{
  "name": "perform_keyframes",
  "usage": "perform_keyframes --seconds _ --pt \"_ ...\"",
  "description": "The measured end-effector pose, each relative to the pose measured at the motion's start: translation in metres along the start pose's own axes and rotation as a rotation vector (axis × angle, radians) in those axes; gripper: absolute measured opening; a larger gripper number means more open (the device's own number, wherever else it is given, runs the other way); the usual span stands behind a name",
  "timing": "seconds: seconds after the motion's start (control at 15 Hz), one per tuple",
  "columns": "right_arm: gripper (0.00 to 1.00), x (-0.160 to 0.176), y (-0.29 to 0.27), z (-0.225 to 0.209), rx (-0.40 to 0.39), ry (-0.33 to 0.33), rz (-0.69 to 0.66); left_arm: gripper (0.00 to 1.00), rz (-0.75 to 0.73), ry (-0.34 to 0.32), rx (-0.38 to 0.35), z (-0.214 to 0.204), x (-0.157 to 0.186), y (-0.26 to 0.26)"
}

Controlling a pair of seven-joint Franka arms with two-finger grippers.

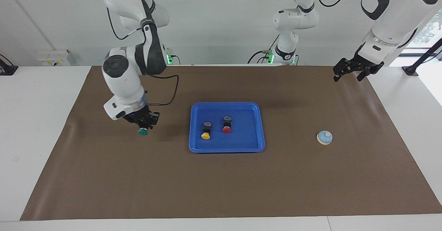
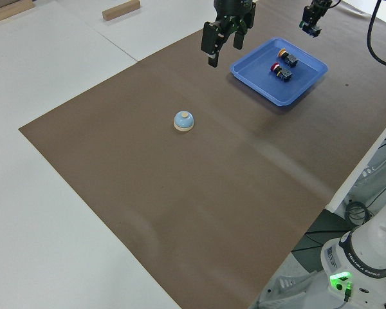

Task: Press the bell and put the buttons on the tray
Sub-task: 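Carry the green button onto the tray and release it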

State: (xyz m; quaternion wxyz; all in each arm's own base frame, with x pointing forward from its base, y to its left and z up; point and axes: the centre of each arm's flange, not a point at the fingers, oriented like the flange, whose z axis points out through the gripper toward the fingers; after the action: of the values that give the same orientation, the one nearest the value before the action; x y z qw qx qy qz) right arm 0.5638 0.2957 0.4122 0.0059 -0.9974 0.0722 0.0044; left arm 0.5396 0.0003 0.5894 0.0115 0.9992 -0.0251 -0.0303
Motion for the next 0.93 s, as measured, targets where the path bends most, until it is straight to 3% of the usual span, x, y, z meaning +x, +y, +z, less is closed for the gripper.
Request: perform_keyframes --seconds 0.4,0.93 --pt "0.41 -0.044 -0.124 0.040 0.005 0.003 -0.009 1.00 0.000 0.000 0.000 0.000 0.000 0.000" --pt "0.41 -0.073 -0.173 0.086 0.026 -0.001 -0.016 1.00 0.000 0.000 0.000 0.000 0.000 0.000"
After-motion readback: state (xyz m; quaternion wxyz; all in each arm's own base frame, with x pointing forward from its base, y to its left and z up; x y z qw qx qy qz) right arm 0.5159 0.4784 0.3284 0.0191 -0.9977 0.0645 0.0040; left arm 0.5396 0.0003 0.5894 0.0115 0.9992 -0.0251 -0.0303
